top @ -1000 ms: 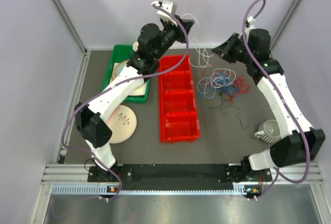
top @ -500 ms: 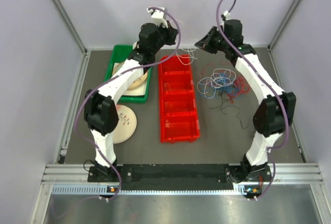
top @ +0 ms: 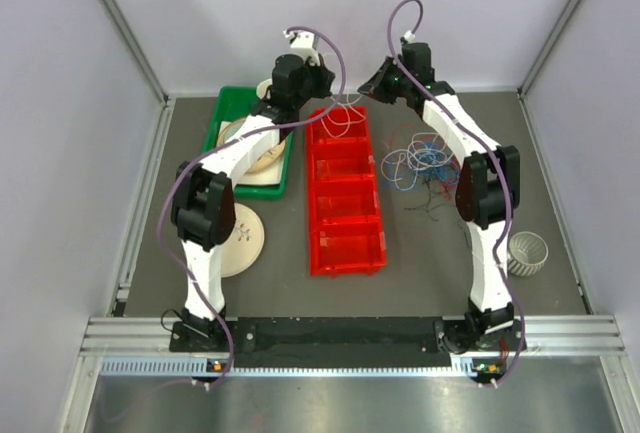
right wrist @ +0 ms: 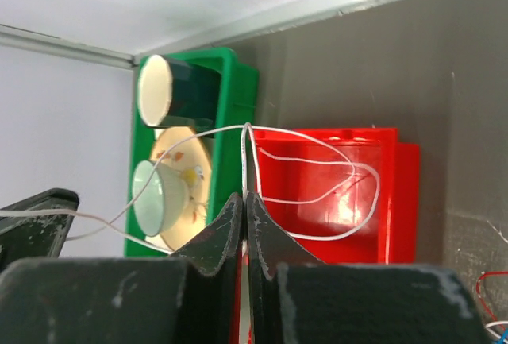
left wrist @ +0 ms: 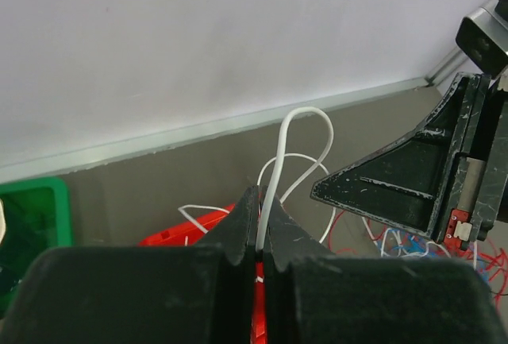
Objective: Untangle the cables
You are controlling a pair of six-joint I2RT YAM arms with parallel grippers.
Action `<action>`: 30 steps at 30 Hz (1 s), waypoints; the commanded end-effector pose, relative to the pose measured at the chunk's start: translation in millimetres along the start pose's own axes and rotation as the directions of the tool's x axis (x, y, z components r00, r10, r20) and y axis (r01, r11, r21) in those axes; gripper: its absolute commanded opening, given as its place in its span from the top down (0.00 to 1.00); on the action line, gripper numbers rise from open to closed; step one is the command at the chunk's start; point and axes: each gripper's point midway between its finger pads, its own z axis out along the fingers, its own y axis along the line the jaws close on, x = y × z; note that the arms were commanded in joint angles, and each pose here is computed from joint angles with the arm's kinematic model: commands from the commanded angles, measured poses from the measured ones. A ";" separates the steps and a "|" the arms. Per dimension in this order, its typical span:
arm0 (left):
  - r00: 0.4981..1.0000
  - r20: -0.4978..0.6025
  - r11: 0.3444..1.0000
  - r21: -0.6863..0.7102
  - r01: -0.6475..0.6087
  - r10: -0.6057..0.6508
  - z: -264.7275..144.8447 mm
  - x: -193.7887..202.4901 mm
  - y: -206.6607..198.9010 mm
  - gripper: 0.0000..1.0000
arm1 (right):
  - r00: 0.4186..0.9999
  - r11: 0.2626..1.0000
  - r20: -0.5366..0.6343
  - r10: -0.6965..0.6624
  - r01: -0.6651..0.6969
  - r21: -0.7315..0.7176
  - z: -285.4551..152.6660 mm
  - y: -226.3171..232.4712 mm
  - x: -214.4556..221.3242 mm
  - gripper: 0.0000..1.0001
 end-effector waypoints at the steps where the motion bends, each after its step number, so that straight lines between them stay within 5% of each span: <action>1: 1.000 -0.017 1.000 -0.030 -0.006 0.005 6.5 22.8 15.7 1.00 | 1.000 0.999 0.003 -0.009 0.009 -0.038 12.0 9.9 1.3 1.00; 9: 0.993 -0.117 1.000 -0.014 0.024 -0.025 -1.9 67.6 24.1 1.00 | 0.997 0.999 -0.064 -0.032 0.031 -0.017 35.0 -14.1 21.2 0.95; 10: 0.992 -0.123 1.000 -0.015 0.026 -0.028 -1.6 69.8 24.4 1.00 | 0.997 0.999 -0.070 -0.034 0.033 -0.026 35.2 -12.3 21.6 0.89; 11: 0.990 -0.135 0.999 -0.028 0.027 -0.031 -1.5 74.1 27.3 1.00 | 0.997 0.999 -0.073 -0.035 0.033 -0.025 34.7 -12.4 22.3 0.70; 14: 0.988 -0.151 0.999 -0.049 0.023 -0.030 -1.6 80.5 32.0 1.00 | 0.997 0.998 -0.055 -0.058 0.057 -0.030 25.4 -3.9 16.8 0.52; 21: 0.982 -0.186 0.997 -0.073 0.020 -0.033 0.0 90.5 36.7 1.00 | 0.993 0.994 0.031 -0.111 0.111 -0.012 -11.0 19.5 -8.4 0.47; 24: 0.978 -0.201 0.998 -0.040 0.050 -0.057 1.0 98.3 30.6 1.00 | 0.988 0.991 0.084 -0.127 0.124 0.050 -34.3 17.6 -20.1 0.37; 30: 0.965 -0.237 0.993 -0.064 0.098 -0.110 12.6 122.6 31.8 1.00 | 0.989 0.978 0.133 -0.072 0.044 0.202 -87.3 -34.9 -22.4 0.32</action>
